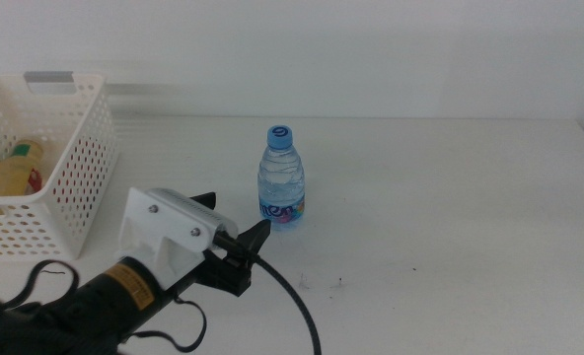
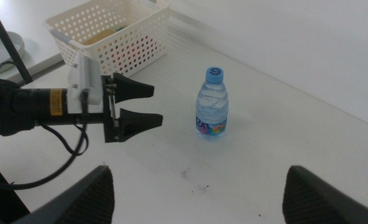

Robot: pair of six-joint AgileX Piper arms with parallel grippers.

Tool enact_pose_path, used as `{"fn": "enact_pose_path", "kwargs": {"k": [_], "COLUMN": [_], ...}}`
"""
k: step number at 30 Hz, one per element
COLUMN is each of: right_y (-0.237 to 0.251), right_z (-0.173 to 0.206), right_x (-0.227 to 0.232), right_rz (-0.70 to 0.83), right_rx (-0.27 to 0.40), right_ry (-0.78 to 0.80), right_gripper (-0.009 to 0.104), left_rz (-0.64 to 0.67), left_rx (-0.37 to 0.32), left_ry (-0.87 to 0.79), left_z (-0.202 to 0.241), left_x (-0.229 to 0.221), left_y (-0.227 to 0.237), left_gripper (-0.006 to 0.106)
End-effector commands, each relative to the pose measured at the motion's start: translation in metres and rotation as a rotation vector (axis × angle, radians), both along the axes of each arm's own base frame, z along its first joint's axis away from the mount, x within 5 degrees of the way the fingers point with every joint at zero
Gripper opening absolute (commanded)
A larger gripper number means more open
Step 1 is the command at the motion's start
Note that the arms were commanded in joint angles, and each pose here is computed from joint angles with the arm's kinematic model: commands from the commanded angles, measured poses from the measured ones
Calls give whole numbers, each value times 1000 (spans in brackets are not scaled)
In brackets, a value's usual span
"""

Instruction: Use arms to grab the bottles and put them into the dustbin to the left of the table.

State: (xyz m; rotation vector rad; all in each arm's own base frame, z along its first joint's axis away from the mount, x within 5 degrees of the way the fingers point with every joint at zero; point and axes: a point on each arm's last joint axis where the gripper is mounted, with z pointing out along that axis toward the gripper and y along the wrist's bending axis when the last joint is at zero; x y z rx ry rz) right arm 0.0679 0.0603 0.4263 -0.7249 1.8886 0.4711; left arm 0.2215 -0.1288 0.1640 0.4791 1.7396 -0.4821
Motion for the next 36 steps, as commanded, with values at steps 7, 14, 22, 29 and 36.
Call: {"fn": "enact_pose_path", "kwargs": {"k": [7, 14, 22, 29, 36], "right_y": [-1, -1, -1, -1, -1], "right_z": [2, 2, 2, 2, 2], "right_x": [-1, -1, -1, -1, -1], "right_rz": [-5, -5, -5, -5, -5], "right_rx": [3, 3, 3, 3, 3], "right_ry": [-15, -15, -15, -15, -15], "right_gripper": [83, 83, 83, 83, 83], "left_rz": [9, 4, 13, 15, 19], "left_rx": [-21, -39, -38, -48, -73], "left_ry": [10, 4, 16, 3, 8], "left_z": [-16, -22, -34, -45, -57], "left_x": [26, 51, 78, 103, 121], "left_y": [-12, -25, -39, -51, -61], "left_gripper": [94, 94, 94, 94, 94]}}
